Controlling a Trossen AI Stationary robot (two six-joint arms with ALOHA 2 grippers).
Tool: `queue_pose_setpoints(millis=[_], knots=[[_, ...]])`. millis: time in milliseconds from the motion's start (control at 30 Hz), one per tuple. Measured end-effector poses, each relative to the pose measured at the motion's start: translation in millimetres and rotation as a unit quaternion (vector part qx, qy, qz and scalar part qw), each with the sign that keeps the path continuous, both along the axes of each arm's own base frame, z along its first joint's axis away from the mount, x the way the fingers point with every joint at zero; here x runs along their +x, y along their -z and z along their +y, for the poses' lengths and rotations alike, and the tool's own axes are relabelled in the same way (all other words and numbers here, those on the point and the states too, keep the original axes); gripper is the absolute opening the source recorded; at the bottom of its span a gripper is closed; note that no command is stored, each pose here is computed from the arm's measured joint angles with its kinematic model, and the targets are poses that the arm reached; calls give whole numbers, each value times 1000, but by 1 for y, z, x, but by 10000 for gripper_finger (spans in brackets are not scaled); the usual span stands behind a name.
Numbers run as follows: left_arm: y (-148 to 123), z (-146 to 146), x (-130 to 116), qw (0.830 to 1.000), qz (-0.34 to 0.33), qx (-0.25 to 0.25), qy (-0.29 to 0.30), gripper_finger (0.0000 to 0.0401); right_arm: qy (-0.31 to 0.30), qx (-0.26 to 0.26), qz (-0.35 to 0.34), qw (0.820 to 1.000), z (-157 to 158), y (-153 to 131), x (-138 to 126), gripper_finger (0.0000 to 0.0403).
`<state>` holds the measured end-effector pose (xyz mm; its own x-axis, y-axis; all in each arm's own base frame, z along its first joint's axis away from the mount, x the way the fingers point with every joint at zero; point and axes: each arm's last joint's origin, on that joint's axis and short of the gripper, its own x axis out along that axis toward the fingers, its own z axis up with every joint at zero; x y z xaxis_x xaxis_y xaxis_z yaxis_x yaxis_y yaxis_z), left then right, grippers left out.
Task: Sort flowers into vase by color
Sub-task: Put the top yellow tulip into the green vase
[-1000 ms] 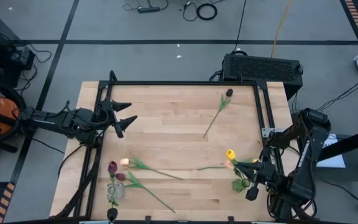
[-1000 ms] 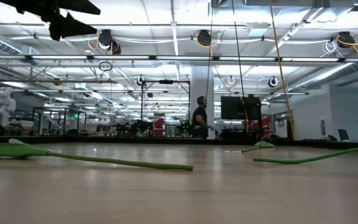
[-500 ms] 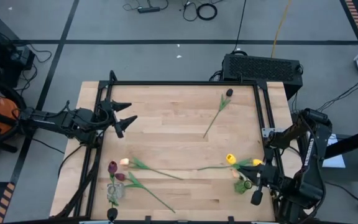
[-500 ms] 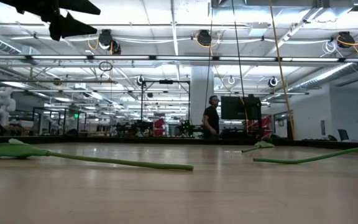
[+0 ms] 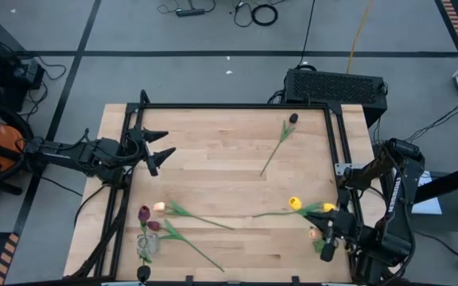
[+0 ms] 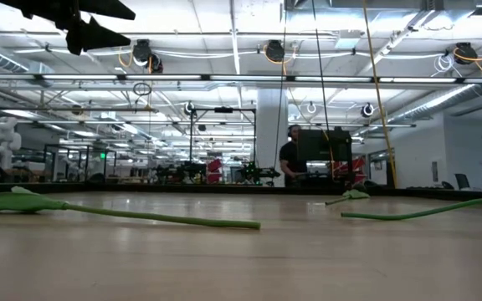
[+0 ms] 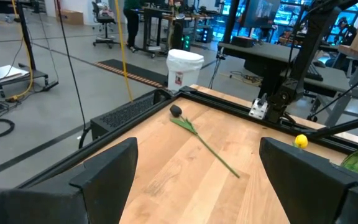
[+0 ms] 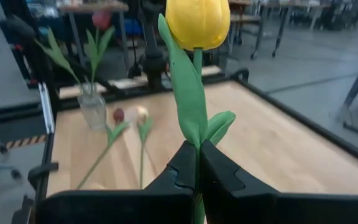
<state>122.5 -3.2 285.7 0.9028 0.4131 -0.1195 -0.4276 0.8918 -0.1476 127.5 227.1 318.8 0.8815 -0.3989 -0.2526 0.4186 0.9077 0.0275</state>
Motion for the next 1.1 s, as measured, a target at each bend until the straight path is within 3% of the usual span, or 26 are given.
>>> queue_pose_setpoints(millis=[267, 467, 733, 1100], knots=[[0, 0, 0, 1000, 0, 0, 0, 341, -2, -10, -21, 1000, 0, -1, 0, 0], [0, 0, 0, 1000, 0, 0, 0, 341, -14, -76, -88, 993, -2, -8, 0, 0], [0, 0, 0, 1000, 0, 0, 0, 341, 3, -97, -95, 991, -19, -49, 3, 0], [0, 0, 0, 1000, -1, 0, 0, 341, 129, 4, -123, 984, -77, -128, 36, 0]])
